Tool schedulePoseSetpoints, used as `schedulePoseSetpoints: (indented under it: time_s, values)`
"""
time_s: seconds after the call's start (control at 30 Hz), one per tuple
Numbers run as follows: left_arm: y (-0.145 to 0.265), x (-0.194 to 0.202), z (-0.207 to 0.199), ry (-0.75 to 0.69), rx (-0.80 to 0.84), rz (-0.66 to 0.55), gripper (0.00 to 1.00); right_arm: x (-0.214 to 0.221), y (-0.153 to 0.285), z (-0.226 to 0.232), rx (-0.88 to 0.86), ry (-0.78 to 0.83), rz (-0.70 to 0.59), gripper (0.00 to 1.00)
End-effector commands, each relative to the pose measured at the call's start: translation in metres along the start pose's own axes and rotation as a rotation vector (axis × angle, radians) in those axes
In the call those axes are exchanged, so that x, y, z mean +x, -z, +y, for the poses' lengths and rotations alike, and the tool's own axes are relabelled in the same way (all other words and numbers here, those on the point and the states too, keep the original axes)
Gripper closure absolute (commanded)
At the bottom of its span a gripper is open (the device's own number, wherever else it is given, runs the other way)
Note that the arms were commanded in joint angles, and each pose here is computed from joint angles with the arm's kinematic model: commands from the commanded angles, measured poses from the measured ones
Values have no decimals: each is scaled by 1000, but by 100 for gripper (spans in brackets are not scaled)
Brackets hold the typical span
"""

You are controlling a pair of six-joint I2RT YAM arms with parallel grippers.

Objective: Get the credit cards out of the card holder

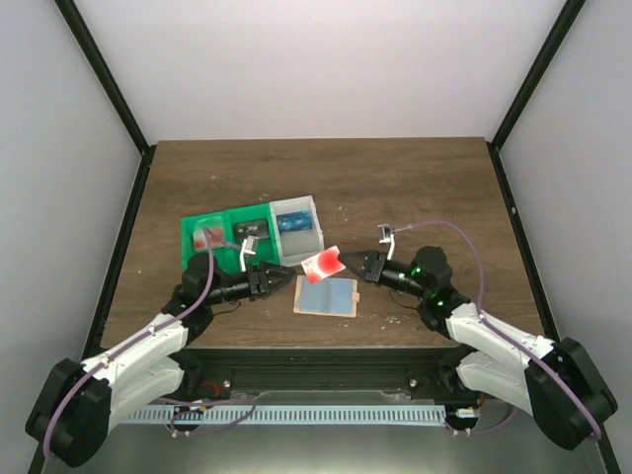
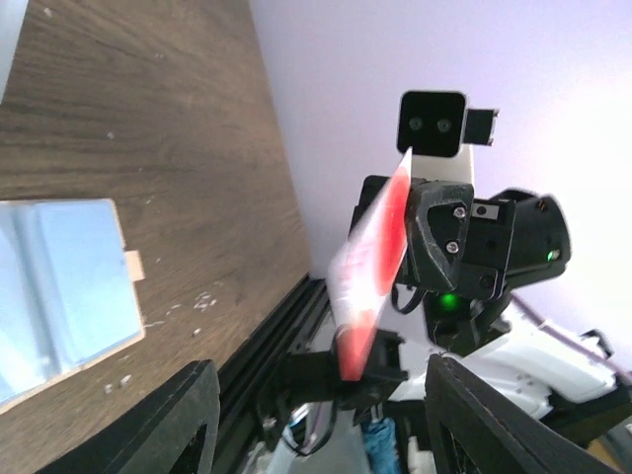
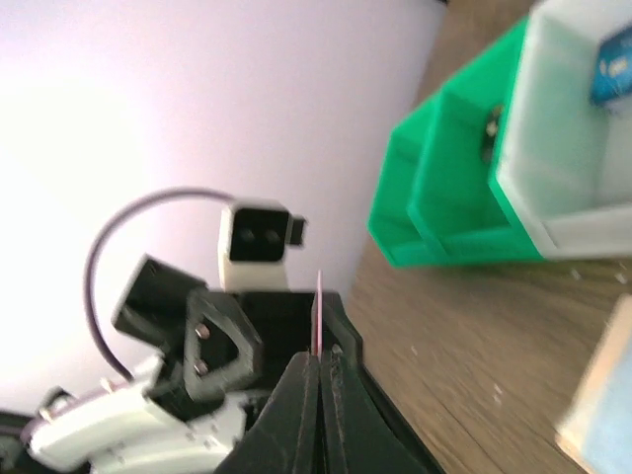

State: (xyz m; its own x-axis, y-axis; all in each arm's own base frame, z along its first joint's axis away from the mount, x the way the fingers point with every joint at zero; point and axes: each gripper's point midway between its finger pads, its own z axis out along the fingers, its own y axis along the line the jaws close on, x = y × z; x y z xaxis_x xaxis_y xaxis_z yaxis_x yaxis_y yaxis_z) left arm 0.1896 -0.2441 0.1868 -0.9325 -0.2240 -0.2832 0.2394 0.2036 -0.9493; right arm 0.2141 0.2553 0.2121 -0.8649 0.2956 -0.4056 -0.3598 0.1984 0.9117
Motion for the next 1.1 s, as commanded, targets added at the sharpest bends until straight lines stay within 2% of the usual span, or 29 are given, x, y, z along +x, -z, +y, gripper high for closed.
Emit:
schedulePoseSetpoints:
  time_s: [0.0, 0.17, 0.37, 0.47, 0.6, 0.67, 0.8, 0.93, 1.07]
  values:
    - [2, -20, -29, -5, 98, -80, 40, -37, -2, 36, -127, -87, -200, 99]
    - [1, -32, -47, -28, 162, -117, 42, -38, -17, 41, -153, -165, -225, 100]
    - [-5, -38, -50, -29, 181, -110, 56, -33, -30, 42, -160, -212, -227, 100]
    - [-6, -35, -49, -18, 201, -100, 71, -33, -31, 37, -142, -224, -237, 100]
    - [-7, -33, -44, 3, 209, -91, 99, -29, -27, 27, -121, -253, -248, 99]
    - [-7, -34, -41, 0, 202, -97, 100, -27, -28, 25, -113, -251, -237, 100]
    - [-10, -37, -37, -44, 160, -87, 100, -19, -28, 15, -73, -233, -209, 87]
    - [-14, -39, -28, -78, 105, -12, 100, -12, -23, 12, -58, -197, -194, 76]
    - [-6, -49, -9, -48, 46, 35, 100, -1, -18, 8, -9, -141, -148, 58]
